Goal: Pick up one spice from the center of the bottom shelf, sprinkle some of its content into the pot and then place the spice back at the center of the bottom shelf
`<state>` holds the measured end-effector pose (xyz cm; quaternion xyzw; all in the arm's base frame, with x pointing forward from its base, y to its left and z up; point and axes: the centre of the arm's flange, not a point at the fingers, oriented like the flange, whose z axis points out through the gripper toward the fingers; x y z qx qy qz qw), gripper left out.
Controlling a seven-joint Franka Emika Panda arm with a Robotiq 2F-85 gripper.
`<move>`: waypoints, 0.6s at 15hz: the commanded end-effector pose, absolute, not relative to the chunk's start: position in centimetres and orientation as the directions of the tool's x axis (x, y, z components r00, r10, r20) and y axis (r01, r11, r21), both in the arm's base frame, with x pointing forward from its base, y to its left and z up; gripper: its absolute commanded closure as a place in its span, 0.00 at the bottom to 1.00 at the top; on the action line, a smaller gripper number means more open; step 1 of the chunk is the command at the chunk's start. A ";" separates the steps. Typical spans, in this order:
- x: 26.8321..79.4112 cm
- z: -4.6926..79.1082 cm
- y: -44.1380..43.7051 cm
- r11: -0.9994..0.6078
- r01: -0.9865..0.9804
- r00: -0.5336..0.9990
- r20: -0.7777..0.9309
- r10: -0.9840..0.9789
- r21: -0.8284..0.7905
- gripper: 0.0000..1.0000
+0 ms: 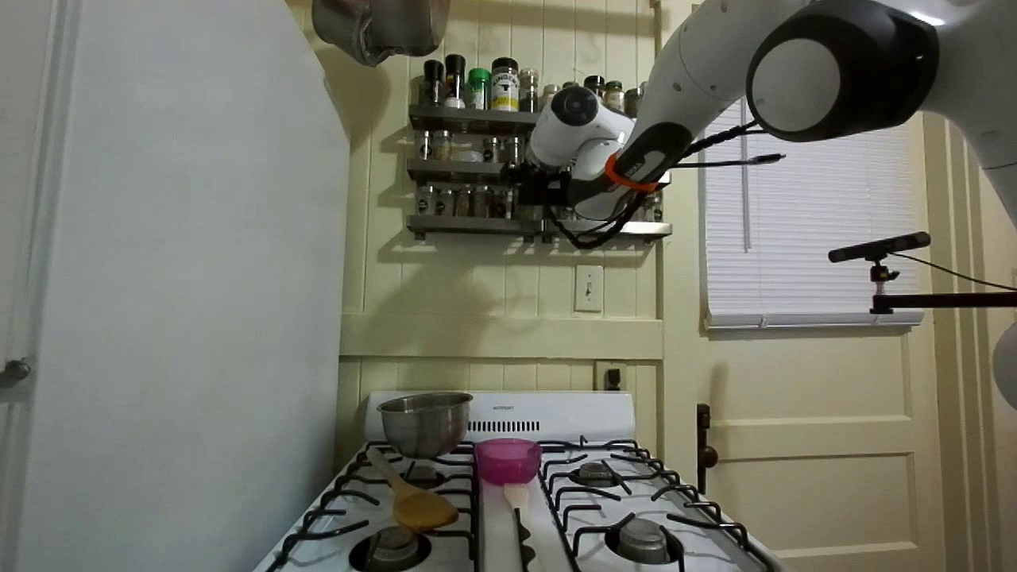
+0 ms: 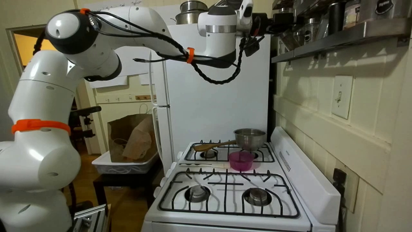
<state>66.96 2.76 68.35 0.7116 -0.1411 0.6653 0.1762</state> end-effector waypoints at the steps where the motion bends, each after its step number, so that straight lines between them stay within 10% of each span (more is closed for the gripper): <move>1: 66.8 69.7 2.7 -0.884 -0.450 0.166 0.984 0.059 0.129 0.00; 9: 64.4 70.5 2.1 -0.859 -0.409 0.342 0.924 0.169 0.308 0.00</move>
